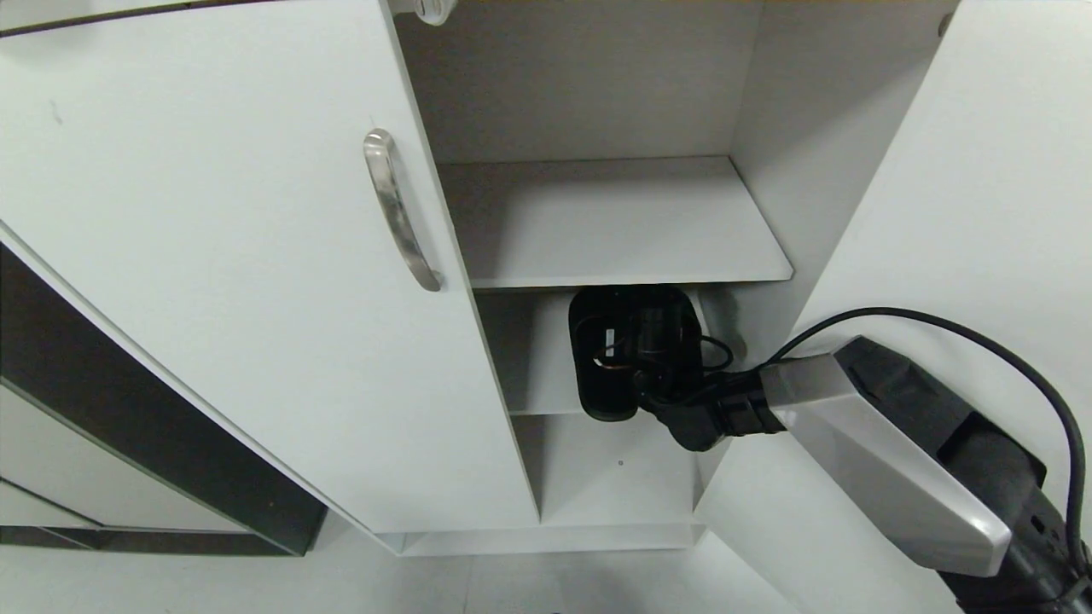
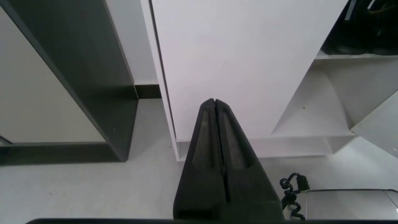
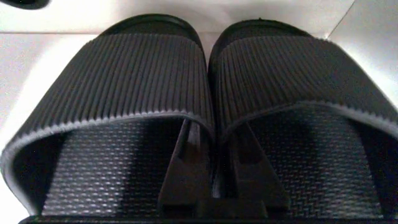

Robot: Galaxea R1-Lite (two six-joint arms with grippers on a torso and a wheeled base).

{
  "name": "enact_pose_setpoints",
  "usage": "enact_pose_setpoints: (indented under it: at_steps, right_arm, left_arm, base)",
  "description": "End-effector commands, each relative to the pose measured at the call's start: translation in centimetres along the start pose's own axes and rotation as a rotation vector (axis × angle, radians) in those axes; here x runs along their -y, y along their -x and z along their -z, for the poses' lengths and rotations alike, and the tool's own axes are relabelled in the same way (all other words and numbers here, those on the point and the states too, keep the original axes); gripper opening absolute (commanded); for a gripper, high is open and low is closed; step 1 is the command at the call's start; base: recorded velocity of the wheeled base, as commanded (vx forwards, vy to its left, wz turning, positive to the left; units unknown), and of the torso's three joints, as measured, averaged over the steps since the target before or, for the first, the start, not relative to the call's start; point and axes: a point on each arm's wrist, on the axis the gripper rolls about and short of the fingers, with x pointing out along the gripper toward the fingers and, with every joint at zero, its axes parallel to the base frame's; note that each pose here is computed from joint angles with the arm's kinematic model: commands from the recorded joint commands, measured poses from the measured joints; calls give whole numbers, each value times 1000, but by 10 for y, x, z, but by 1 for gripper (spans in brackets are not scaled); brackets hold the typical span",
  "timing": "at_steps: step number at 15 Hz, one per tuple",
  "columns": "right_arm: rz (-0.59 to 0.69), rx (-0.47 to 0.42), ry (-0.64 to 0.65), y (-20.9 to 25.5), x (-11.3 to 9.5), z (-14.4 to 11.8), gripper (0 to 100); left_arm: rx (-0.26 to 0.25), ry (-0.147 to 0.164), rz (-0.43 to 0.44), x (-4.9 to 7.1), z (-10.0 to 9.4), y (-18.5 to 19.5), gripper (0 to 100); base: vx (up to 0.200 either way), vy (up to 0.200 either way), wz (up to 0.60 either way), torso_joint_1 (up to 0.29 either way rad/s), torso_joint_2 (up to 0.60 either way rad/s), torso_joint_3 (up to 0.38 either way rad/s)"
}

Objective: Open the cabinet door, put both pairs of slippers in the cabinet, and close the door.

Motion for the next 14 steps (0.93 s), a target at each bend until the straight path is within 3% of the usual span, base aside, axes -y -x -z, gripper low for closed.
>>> enact_pose_setpoints:
  at_steps: [1, 3, 4, 9, 14]
  right_arm:
    - [6, -11, 7, -3, 1, 5, 0]
    - [9, -13, 8, -4, 3, 7, 0]
    - [11, -17, 11, -5, 2, 9, 100]
    - [-2, -68, 44, 19, 8, 3, 100]
    - [-162, -121, 70, 119, 21, -17, 100]
  left_arm:
    - [-1, 0, 0, 0, 0, 0, 0]
    - [-1, 0, 0, 0, 0, 0, 0]
    - [-1, 0, 0, 0, 0, 0, 0]
    - [-1, 1, 0, 0, 0, 0, 0]
    - [-1, 1, 0, 0, 0, 0, 0]
  base:
    - [0, 0, 0, 0, 0, 0]
    - [0, 0, 0, 0, 0, 0]
    - [0, 0, 0, 0, 0, 0]
    - [0, 0, 0, 0, 0, 0]
    - [0, 0, 0, 0, 0, 0]
